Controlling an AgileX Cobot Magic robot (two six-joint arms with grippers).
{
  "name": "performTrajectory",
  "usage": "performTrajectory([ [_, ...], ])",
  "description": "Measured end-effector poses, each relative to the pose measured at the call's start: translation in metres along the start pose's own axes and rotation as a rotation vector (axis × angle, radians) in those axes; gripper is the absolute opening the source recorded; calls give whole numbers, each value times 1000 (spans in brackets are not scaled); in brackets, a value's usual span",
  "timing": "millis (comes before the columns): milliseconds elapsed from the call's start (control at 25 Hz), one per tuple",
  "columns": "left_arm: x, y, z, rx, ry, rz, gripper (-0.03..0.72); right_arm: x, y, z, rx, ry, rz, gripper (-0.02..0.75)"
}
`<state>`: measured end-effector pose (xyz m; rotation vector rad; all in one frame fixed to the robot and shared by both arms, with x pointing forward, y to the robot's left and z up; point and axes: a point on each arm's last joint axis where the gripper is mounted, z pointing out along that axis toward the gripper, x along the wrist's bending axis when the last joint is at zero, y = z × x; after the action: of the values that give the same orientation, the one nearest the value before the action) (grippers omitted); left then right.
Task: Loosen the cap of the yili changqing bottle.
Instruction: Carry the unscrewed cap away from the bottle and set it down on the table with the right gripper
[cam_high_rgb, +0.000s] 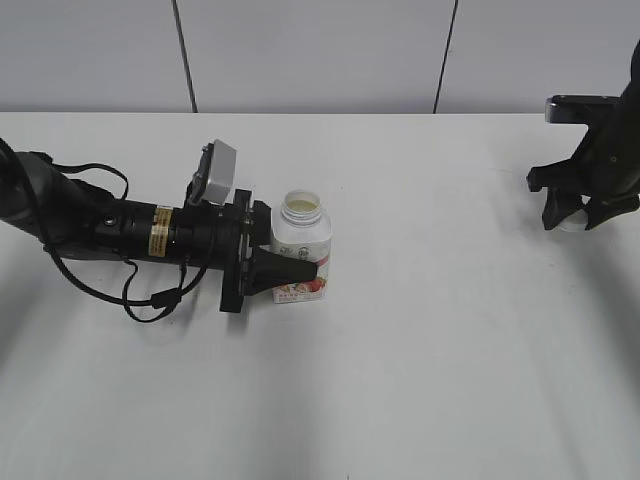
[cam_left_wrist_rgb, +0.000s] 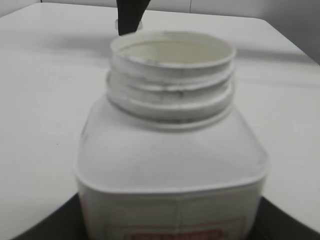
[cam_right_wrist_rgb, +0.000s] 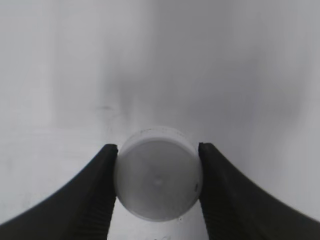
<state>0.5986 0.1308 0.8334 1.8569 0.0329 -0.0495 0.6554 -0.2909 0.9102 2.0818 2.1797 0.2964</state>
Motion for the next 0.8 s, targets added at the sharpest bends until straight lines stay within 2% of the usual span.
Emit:
performTrajectory([
  [800,0,0,0,0,0,0,379,-4,-5,23,38,-4,13,389],
])
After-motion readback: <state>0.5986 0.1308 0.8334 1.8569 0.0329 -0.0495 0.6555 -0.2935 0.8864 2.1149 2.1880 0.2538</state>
